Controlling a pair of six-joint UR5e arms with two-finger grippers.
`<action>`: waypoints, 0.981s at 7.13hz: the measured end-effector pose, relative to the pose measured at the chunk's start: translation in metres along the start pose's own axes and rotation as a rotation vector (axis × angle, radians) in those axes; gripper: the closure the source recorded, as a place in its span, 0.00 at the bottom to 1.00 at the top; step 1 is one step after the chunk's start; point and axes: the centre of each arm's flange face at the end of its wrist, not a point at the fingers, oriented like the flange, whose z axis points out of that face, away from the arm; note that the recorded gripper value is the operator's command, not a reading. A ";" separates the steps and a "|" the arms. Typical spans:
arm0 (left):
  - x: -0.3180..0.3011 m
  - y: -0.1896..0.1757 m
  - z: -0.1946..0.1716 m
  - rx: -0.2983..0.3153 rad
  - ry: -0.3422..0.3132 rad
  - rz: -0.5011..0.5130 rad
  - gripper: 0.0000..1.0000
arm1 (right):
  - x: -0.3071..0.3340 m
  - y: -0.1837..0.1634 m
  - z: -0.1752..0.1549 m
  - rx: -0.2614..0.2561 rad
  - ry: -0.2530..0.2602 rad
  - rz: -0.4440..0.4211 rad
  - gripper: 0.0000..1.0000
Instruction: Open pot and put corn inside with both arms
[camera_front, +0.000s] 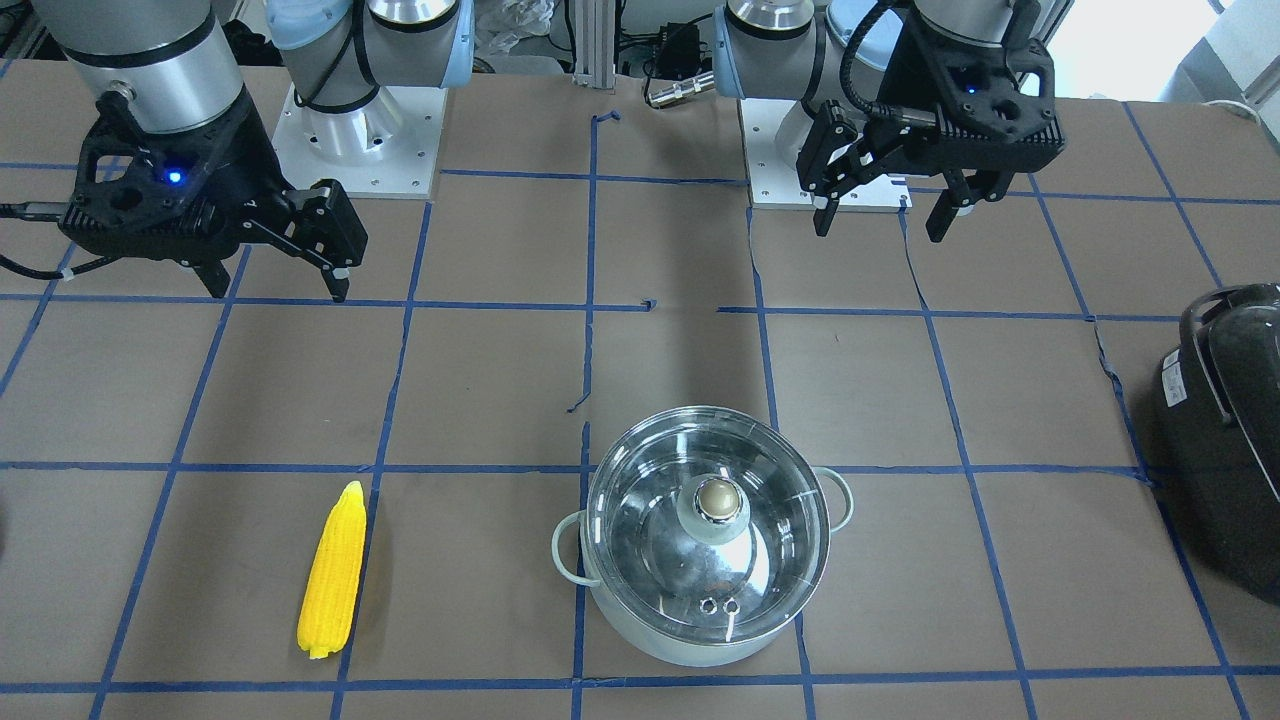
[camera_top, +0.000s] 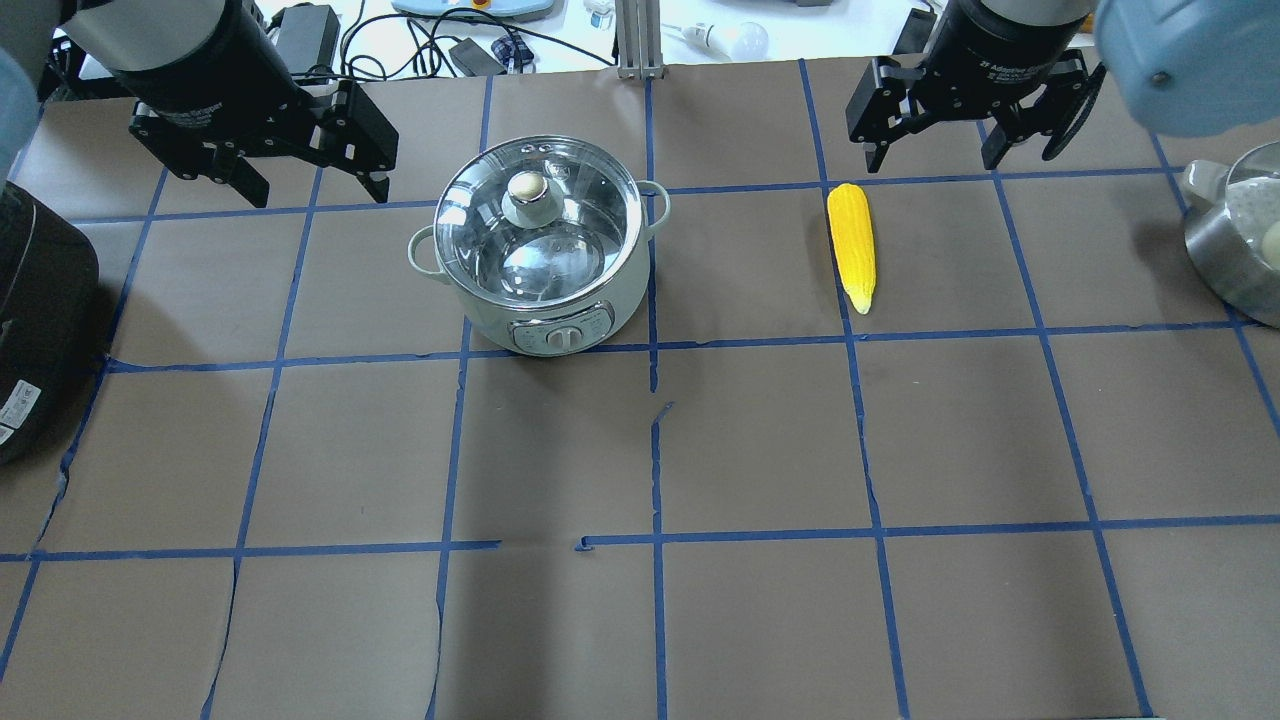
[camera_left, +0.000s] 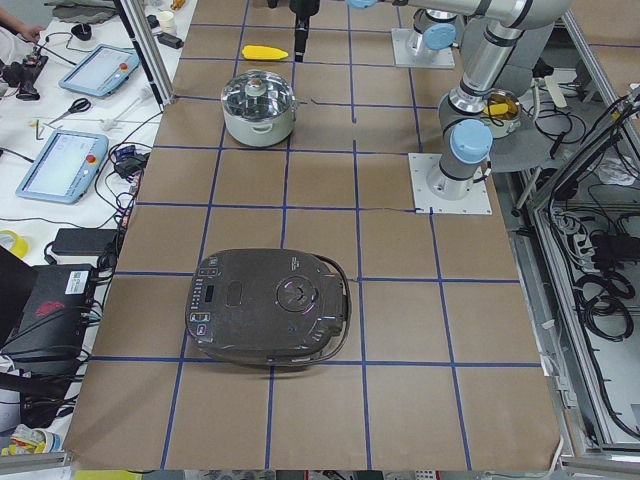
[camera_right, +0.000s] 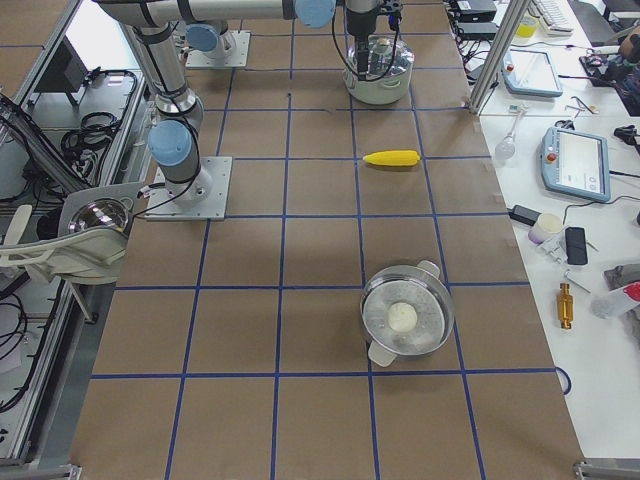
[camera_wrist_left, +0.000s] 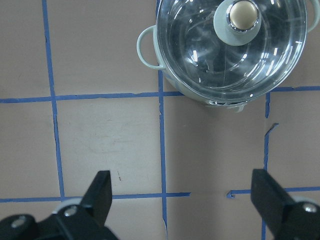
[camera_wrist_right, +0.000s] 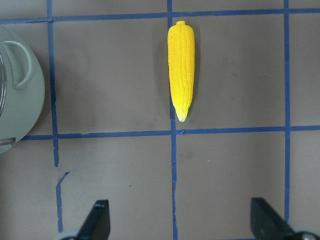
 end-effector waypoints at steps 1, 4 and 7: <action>0.000 0.000 0.000 0.002 0.000 0.000 0.00 | 0.000 0.000 0.000 0.000 0.000 0.000 0.00; 0.000 0.000 -0.001 0.006 0.000 -0.001 0.00 | 0.000 0.000 0.000 0.000 0.000 0.000 0.00; 0.000 -0.005 0.000 0.004 0.003 -0.004 0.00 | 0.000 0.000 0.000 0.001 -0.001 0.000 0.00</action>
